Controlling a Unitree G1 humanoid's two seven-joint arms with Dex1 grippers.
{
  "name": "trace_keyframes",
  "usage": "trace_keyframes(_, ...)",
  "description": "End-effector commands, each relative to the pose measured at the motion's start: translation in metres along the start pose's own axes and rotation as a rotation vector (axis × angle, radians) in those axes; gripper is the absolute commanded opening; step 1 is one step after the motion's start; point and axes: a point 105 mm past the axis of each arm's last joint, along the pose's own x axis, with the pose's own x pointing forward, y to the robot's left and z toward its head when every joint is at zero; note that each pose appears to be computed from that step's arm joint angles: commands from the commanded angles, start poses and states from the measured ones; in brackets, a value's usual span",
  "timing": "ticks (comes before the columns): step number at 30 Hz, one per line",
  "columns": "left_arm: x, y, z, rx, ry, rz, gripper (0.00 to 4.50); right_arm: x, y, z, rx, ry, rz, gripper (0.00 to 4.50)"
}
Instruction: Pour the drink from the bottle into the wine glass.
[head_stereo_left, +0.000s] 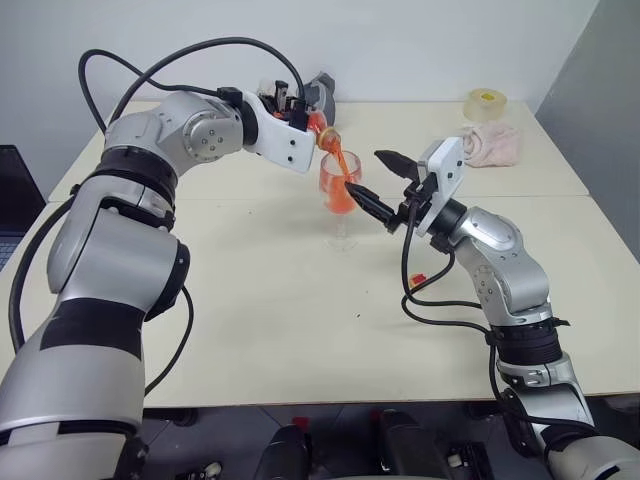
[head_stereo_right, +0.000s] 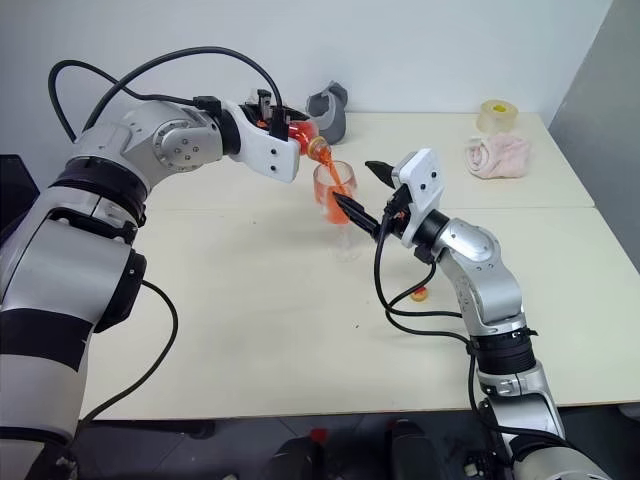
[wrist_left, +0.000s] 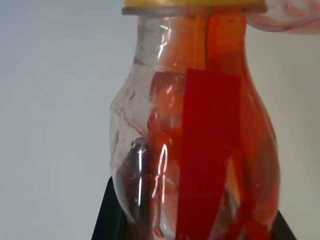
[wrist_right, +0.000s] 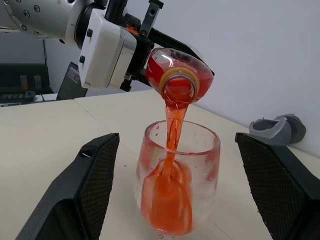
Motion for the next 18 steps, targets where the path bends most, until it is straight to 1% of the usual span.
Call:
trace_keyframes(1, -0.0101, 0.0323, -0.0065, 0.038, 0.029, 0.083, 1.01, 0.0009, 0.0007, 0.0166, -0.036, -0.055, 0.01, 3.99)
trace_keyframes(12, -0.0102, 0.0339, -0.0078, 0.026, 0.038, 0.091, 1.01, 0.0006, 0.0006, 0.0166, -0.036, -0.055, 0.005, 3.99)
trace_keyframes(16, -0.0072, 0.0336, -0.0057, -0.161, 0.007, 0.107, 1.01, -0.0002, 0.0001, 0.0161, -0.036, -0.052, 0.003, 3.99)
trace_keyframes(18, -0.007, 0.0331, -0.005, -0.211, -0.006, 0.107, 1.01, -0.0004, 0.0003, 0.0163, -0.035, -0.052, 0.003, 3.99)
